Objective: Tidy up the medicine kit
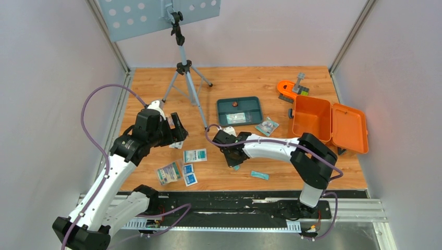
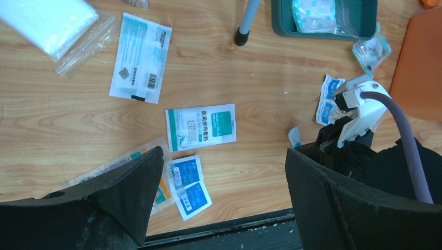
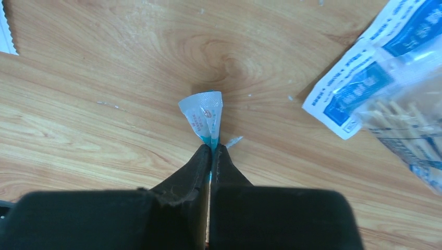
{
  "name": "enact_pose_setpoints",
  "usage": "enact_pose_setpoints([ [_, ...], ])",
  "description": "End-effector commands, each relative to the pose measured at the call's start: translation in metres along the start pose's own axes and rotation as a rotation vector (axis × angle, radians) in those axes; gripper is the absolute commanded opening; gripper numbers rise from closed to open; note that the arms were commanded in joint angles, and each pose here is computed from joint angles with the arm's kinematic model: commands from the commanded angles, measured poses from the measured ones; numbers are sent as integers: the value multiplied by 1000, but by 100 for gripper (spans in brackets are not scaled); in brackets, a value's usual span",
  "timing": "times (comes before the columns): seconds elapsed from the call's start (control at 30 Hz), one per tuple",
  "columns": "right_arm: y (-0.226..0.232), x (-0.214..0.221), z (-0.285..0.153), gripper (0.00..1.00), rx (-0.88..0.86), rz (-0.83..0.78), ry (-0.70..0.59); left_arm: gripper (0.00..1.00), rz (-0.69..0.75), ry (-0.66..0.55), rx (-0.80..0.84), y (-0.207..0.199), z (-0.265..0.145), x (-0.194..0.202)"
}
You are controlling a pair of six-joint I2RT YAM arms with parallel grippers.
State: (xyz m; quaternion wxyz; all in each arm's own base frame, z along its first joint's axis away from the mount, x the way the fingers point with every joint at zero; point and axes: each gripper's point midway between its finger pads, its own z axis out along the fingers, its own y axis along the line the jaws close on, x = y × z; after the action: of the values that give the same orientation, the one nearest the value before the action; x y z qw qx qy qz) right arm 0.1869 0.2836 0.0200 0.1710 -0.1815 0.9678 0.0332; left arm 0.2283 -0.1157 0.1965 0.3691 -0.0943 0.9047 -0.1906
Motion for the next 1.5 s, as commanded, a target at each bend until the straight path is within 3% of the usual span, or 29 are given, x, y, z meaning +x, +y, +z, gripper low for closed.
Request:
enact_pose_setpoints([
  [0.0,-9,-39,-20,0,33,-5,-96,95,13,-40,7,-2,-4,-10],
  [0.13,-34,-84,-40,0,38,69,-186,95,18,-42,-2,0,-5,-11],
  [0.3,-89,-154,-55,0,-12,305,-291,95,20,-46,-11,2,-5,-11],
  [0.7,-168,-258,-29,0,-59,818,-406,95,32,-48,-26,4,-5,-13],
  [1.03,-189,-278,8,0,-29,1198,-411,95,38,-46,-39,7,-7,-11],
  [1.3,-192,-283,22,3,-23,1328,-412,95,46,-50,-50,9,-9,-12],
  [1.47,-188,-284,29,14,-38,1379,-393,95,48,-50,-56,11,-10,-12],
])
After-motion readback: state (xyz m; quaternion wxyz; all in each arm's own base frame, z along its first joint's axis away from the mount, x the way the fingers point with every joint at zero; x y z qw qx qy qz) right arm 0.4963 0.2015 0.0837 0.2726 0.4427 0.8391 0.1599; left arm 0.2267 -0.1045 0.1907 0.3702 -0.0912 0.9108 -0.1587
